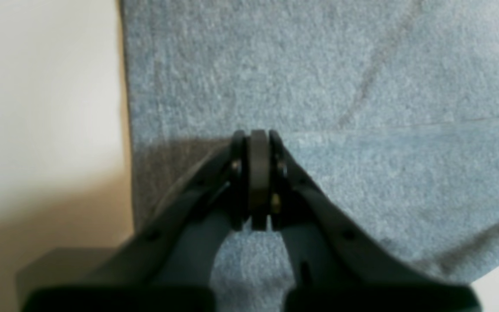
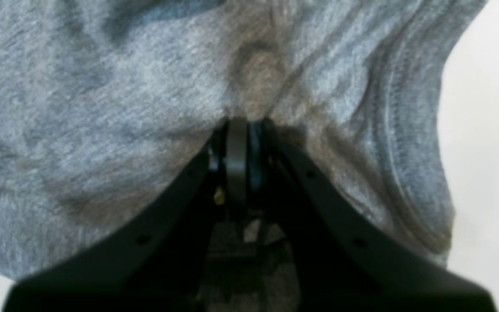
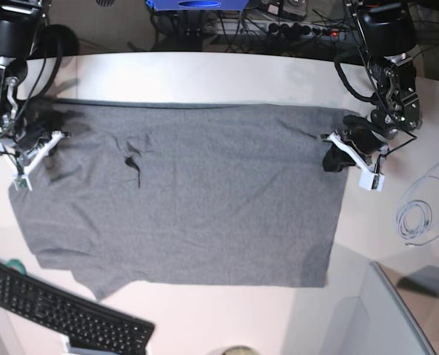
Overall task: Layout the t-shirt on the table in an organized manner, then fold the t-shirt properly
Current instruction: 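Drag the held shirt edge outward with both grippers to spread it, then pull the held grey shirt edge corners apart with both grippers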
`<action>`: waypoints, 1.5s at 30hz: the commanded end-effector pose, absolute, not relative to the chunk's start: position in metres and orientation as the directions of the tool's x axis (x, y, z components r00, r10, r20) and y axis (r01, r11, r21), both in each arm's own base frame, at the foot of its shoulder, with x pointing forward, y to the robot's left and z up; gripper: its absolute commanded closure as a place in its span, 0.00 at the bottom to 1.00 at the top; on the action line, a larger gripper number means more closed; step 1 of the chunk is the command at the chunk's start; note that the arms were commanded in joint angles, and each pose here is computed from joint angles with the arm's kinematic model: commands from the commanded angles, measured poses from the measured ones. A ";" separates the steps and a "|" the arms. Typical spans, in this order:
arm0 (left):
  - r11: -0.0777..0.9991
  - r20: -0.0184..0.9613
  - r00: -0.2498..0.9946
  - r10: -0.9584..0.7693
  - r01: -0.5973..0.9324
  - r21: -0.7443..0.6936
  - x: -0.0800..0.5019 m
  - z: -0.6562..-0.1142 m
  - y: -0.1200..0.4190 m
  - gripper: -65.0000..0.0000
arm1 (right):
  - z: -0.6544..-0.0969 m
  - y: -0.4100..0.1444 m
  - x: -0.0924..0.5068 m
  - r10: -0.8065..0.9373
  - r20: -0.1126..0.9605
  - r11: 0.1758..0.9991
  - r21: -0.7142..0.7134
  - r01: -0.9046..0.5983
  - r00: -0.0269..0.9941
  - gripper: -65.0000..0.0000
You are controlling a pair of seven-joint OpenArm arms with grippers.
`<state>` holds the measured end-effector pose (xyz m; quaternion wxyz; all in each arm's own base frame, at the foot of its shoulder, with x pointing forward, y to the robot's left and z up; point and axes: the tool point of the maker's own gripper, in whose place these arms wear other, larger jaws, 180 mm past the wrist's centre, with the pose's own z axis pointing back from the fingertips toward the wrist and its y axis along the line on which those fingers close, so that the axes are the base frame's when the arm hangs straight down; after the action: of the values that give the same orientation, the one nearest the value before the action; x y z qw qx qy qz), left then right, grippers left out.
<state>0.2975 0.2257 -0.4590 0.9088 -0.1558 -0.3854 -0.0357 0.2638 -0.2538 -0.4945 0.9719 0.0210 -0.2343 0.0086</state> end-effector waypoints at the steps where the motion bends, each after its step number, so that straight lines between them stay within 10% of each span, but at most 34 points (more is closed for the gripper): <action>1: 0.949 0.750 0.659 0.054 0.201 -0.244 0.309 -0.444 0.230 1.00 | -0.487 -0.262 0.270 0.015 0.476 0.999 0.019 -0.027 0.879 0.91; 11: 0.951 0.741 0.669 0.049 0.196 -0.240 0.303 -0.447 0.233 1.00 | -0.486 -0.264 0.270 0.015 0.475 1.000 0.014 -0.025 0.880 0.89; 19: 0.971 0.784 0.615 0.086 0.126 -0.205 0.303 -0.426 0.263 0.57 | -0.479 -0.270 0.274 0.030 0.492 1.000 -0.006 -0.030 0.870 0.33; 25: 0.988 0.835 0.546 0.068 0.083 -0.134 0.297 -0.395 0.291 0.52 | -0.436 -0.286 0.281 0.043 0.594 0.998 -0.068 -0.004 0.804 0.30; 36: 0.986 0.832 0.543 0.112 0.043 -0.160 0.246 -0.396 0.259 0.55 | -0.428 -0.279 0.267 0.010 0.622 0.998 -0.056 0.032 0.783 0.30; 41: 0.985 0.811 0.566 0.146 -0.009 -0.171 0.227 -0.407 0.269 1.00 | -0.430 -0.263 0.262 -0.006 0.630 0.999 -0.027 0.030 0.776 0.30; 45: 0.984 0.805 0.568 0.171 -0.060 -0.166 0.218 -0.409 0.284 1.00 | -0.425 -0.254 0.263 -0.007 0.645 1.000 -0.018 0.024 0.764 0.30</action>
<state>0.2117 0.2798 -0.4213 0.8933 -0.0624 -0.4393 0.0714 0.2513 -0.2494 -0.4383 0.9479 -0.0081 -0.3182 -0.0139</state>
